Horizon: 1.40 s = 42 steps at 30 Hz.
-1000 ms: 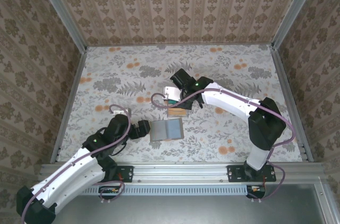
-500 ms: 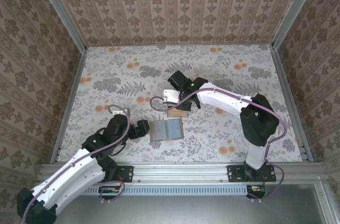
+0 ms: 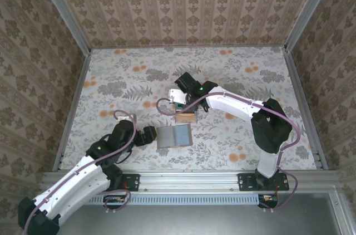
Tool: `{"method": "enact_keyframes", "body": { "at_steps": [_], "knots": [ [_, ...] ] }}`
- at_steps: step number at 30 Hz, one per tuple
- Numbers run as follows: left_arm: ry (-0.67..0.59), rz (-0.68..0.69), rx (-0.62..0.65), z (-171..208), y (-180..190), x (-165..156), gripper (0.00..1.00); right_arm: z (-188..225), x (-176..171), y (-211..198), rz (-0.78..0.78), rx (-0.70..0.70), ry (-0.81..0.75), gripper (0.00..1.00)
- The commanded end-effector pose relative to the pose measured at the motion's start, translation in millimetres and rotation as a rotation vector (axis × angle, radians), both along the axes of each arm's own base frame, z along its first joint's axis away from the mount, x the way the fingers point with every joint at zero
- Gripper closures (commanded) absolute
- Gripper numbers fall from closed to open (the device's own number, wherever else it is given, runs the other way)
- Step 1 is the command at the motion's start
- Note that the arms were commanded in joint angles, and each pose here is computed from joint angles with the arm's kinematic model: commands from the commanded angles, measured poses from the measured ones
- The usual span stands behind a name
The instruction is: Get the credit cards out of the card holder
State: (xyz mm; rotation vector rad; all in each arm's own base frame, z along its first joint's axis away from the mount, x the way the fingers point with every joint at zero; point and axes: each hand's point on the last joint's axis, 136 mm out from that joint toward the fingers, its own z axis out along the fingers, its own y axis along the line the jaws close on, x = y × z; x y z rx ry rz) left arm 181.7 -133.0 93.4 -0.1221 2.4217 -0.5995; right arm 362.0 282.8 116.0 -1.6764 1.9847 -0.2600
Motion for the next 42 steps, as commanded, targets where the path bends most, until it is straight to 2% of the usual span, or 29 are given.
{"method": "enact_keyframes", "body": {
  "at_steps": [1, 5, 9, 12, 16, 23, 27, 35, 42],
  "knots": [
    [0.005, -0.009, -0.003, -4, 1, -2, 0.0, 22, 11, 1, -0.064, 0.079, -0.076, 0.68],
    [0.01, -0.024, -0.022, -3, -3, -3, 0.0, 50, -1, 5, -0.149, 0.26, -0.069, 0.67],
    [0.01, -0.059, -0.063, 2, -13, -3, 0.04, 67, -29, 10, -0.245, 0.485, 0.031, 0.65],
    [0.018, -0.117, -0.115, 7, -28, -5, 0.14, 67, -51, 11, -0.331, 0.63, 0.121, 0.64],
    [0.039, -0.173, -0.155, 10, -44, -9, 0.32, 47, -79, 6, -0.473, 0.749, 0.259, 0.66],
    [0.061, -0.238, -0.135, 5, -70, -15, 0.55, -11, -120, 4, -0.628, 0.75, 0.395, 0.68],
    [0.115, -0.227, -0.089, -13, -77, -15, 0.6, -27, -128, 3, -0.684, 0.774, 0.421, 0.68],
    [0.187, -0.203, -0.04, -40, -80, -12, 0.6, -75, -137, -1, -0.814, 0.697, 0.499, 0.69],
    [0.204, -0.195, -0.016, -47, -78, -12, 0.6, -95, -141, -9, -0.868, 0.651, 0.491, 0.69]
  ]
}}
